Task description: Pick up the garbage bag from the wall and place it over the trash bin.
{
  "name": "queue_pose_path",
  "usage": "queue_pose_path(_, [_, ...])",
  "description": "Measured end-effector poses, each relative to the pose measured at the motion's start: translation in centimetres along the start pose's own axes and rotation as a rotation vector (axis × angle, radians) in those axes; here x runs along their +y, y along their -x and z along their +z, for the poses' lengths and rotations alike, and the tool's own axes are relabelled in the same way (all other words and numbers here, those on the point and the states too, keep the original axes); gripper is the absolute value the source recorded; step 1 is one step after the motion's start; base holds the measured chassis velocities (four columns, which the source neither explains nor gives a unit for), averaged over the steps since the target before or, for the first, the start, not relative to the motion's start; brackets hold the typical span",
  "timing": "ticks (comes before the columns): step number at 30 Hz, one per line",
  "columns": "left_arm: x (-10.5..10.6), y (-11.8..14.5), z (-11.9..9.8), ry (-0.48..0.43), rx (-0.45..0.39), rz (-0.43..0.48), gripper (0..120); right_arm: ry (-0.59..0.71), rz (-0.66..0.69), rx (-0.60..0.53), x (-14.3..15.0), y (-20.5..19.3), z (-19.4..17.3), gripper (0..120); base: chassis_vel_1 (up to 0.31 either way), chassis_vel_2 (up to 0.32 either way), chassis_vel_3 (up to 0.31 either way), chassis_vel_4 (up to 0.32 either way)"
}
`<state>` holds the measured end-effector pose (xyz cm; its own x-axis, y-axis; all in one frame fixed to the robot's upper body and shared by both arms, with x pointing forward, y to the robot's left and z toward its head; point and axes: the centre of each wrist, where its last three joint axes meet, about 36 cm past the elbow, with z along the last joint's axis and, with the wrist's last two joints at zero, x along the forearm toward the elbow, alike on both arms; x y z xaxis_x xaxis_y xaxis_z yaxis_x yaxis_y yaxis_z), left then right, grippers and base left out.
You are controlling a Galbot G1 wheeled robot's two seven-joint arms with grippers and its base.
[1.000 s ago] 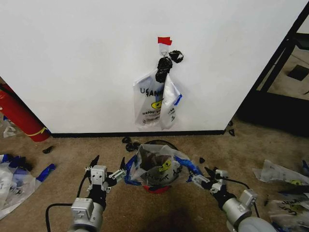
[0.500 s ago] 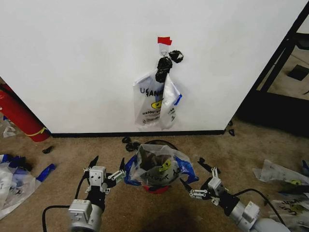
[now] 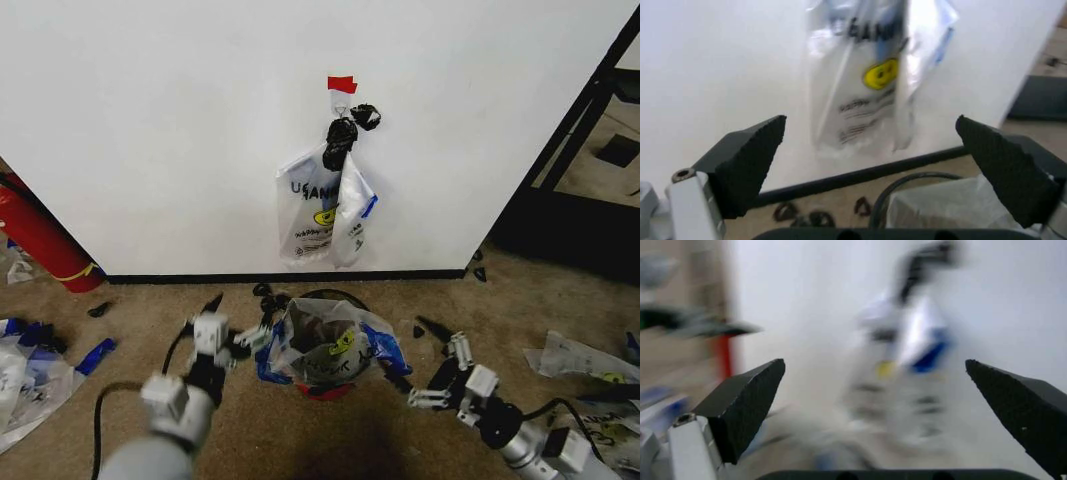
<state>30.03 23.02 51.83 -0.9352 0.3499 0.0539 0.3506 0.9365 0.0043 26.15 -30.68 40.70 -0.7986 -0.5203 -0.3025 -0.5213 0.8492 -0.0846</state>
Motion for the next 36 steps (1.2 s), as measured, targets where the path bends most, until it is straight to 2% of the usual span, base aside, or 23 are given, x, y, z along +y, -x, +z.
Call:
queue_pose_path(3, [2.0, 2.6, -1.1, 0.101, 0.090, 0.022, 100, 0.044, 0.217, -0.055, 0.9, 0.2, 0.0, 100, 0.000, 0.000, 0.000, 0.000])
queue_pose_path(4, [2.3, 3.0, -1.4, 0.113, 0.103, 0.024, 100, 0.054, 0.243, -0.063, 1.1, 0.2, 0.0, 100, 0.000, 0.000, 0.000, 0.000])
queue_pose_path(6, [3.3, 4.9, -2.6, 0.120, 0.135, 0.058, 100, 0.104, 0.383, -0.097, 2.0, -0.5, -0.2, 100, 0.000, 0.000, 0.000, 0.000])
queue_pose_path(8, [3.5, 5.6, -2.8, 0.124, 0.142, 0.073, 100, 0.103, 0.409, -0.100, 2.2, -1.0, -0.1, 100, 0.000, 0.000, 0.000, 0.000])
queue_pose_path(11, [4.0, 9.2, -2.2, 0.146, 0.205, 0.126, 100, 0.062, 0.487, -0.096, 3.0, -3.5, 0.3, 100, 0.000, 0.000, 0.000, 0.000])
queue_pose_path(13, [4.4, 11.7, -2.4, 0.161, 0.250, 0.154, 100, 0.051, 0.510, -0.092, 3.5, -4.3, 0.4, 100, 0.000, 0.000, 0.000, 0.000])
queue_pose_path(14, [4.4, 11.7, -2.4, 0.161, 0.250, 0.154, 100, 0.051, 0.510, -0.092, 3.5, -4.3, 0.4, 100, 0.000, 0.000, 0.000, 0.000])
queue_pose_path(17, [3.6, 14.6, -3.2, 0.197, 0.367, 0.252, 100, 0.032, 0.523, -0.089, 4.2, -4.8, 0.6, 100, 0.000, 0.000, 0.000, 0.000])
queue_pose_path(19, [2.6, 17.1, -4.5, 0.245, 0.429, 0.346, 100, 0.054, 0.533, -0.089, 5.0, -4.8, 0.4, 100, 0.000, 0.000, 0.000, 0.000])
queue_pose_path(21, [2.4, 18.2, -5.3, 0.260, 0.442, 0.373, 100, 0.066, 0.539, -0.092, 5.2, -4.8, 0.3, 100, 0.000, 0.000, 0.000, 0.000])
queue_pose_path(23, [2.0, 20.3, -6.7, 0.285, 0.470, 0.419, 100, 0.084, 0.549, -0.097, 5.6, -4.7, 0.0, 100, 0.000, 0.000, 0.000, 0.000])
queue_pose_path(27, [1.7, 24.3, -6.8, 0.330, 0.525, 0.453, 100, 0.097, 0.549, -0.091, 5.9, -5.0, -0.4, 100, 0.000, 0.000, 0.000, 0.000])
queue_pose_path(36, [1.8, 25.8, -5.1, 0.388, 0.631, 0.467, 99, 0.106, 0.534, -0.084, 6.1, -4.9, -0.7, 100, 0.000, 0.000, 0.000, 0.000])
